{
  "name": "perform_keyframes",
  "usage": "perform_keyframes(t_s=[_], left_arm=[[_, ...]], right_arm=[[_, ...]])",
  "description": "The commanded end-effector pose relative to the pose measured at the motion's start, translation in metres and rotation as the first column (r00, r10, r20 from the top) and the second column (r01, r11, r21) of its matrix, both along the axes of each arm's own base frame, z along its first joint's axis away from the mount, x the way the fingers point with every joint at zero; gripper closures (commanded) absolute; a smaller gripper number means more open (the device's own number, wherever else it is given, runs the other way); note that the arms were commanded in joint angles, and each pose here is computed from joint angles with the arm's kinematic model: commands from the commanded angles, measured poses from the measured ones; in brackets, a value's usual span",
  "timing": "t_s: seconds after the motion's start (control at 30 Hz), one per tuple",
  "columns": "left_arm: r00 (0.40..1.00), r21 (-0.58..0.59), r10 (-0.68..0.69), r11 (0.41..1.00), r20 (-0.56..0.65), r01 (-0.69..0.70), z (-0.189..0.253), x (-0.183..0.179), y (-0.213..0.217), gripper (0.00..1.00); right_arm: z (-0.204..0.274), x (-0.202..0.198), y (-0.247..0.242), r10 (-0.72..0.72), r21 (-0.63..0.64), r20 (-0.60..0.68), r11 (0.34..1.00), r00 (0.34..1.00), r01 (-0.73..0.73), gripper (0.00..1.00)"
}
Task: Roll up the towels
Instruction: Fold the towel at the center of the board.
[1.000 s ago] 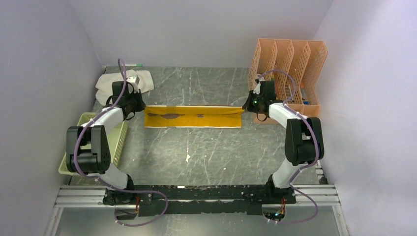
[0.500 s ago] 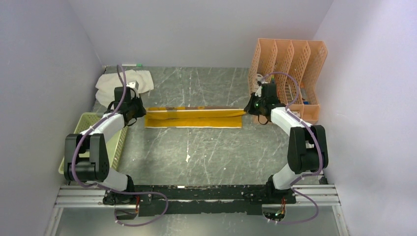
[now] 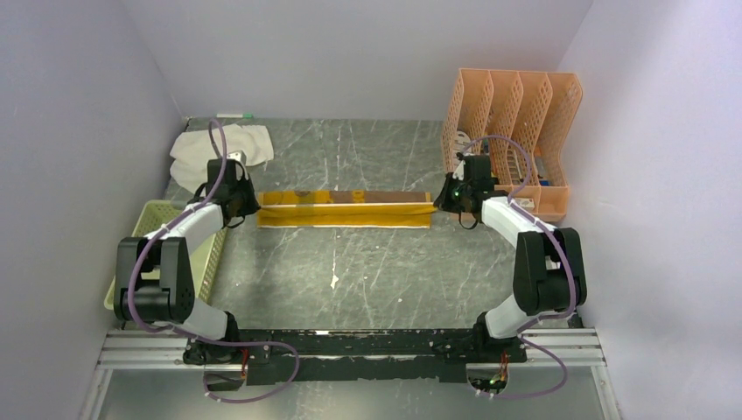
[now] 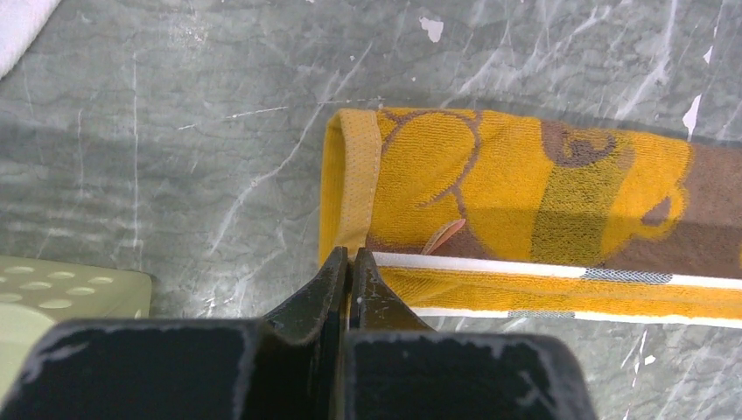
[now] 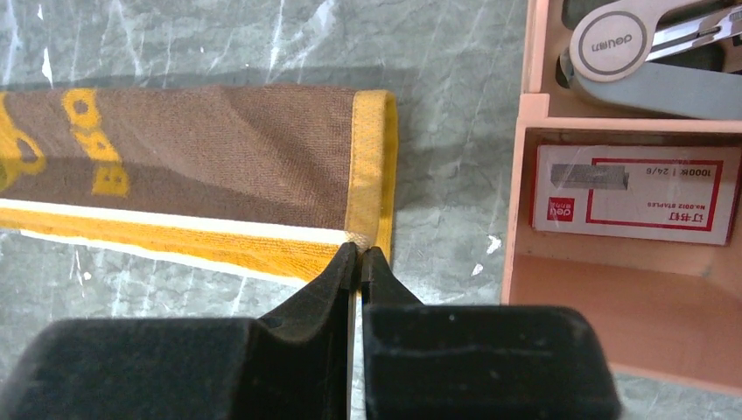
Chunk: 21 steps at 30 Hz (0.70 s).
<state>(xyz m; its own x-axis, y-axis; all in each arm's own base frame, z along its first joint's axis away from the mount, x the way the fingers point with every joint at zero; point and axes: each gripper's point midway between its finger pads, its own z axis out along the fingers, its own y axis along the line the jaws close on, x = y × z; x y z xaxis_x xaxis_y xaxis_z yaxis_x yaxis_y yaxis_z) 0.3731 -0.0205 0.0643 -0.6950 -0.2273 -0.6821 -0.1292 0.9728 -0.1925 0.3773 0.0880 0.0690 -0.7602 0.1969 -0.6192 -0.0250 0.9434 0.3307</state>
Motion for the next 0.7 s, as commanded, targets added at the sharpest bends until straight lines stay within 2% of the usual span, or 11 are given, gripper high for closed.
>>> perform_keyframes(t_s=[0.0,0.37,0.43,0.53,0.6,0.63,0.67], left_arm=[[0.997,0.077,0.064,0.995,-0.050,-0.060,-0.012,-0.004,0.018,0.93],[0.992,0.121,0.086,0.990,-0.087,-0.075,-0.021,-0.006,0.025,0.93],[0.991,0.124,0.090,0.989,-0.100,-0.078,-0.024,-0.007,0.026,0.93],[0.989,0.133,0.102,0.987,-0.110,-0.087,-0.025,-0.006,0.028,0.92],[0.987,0.141,0.107,0.986,-0.118,-0.089,-0.025,-0.006,0.029,0.78],[0.987,0.143,0.107,0.986,-0.121,-0.090,-0.025,-0.006,0.029,0.65],[0.987,0.142,0.107,0.986,-0.119,-0.090,-0.024,-0.006,0.030,0.47]], right_arm=[[-0.008,-0.008,-0.020,-0.055,-0.075,-0.021,0.996,0.998,0.053,1.00],[-0.029,-0.028,-0.024,-0.070,-0.092,-0.093,0.994,0.993,0.062,1.00],[-0.032,-0.032,-0.024,-0.071,-0.090,-0.103,0.994,0.992,0.062,0.96],[-0.035,-0.038,-0.022,-0.070,-0.085,-0.111,0.995,0.991,0.060,0.85],[-0.038,-0.043,-0.022,-0.068,-0.085,-0.115,0.995,0.991,0.059,0.61],[-0.040,-0.044,-0.022,-0.070,-0.086,-0.118,0.994,0.991,0.060,0.51],[-0.042,-0.046,-0.022,-0.073,-0.088,-0.119,0.994,0.990,0.063,0.41]])
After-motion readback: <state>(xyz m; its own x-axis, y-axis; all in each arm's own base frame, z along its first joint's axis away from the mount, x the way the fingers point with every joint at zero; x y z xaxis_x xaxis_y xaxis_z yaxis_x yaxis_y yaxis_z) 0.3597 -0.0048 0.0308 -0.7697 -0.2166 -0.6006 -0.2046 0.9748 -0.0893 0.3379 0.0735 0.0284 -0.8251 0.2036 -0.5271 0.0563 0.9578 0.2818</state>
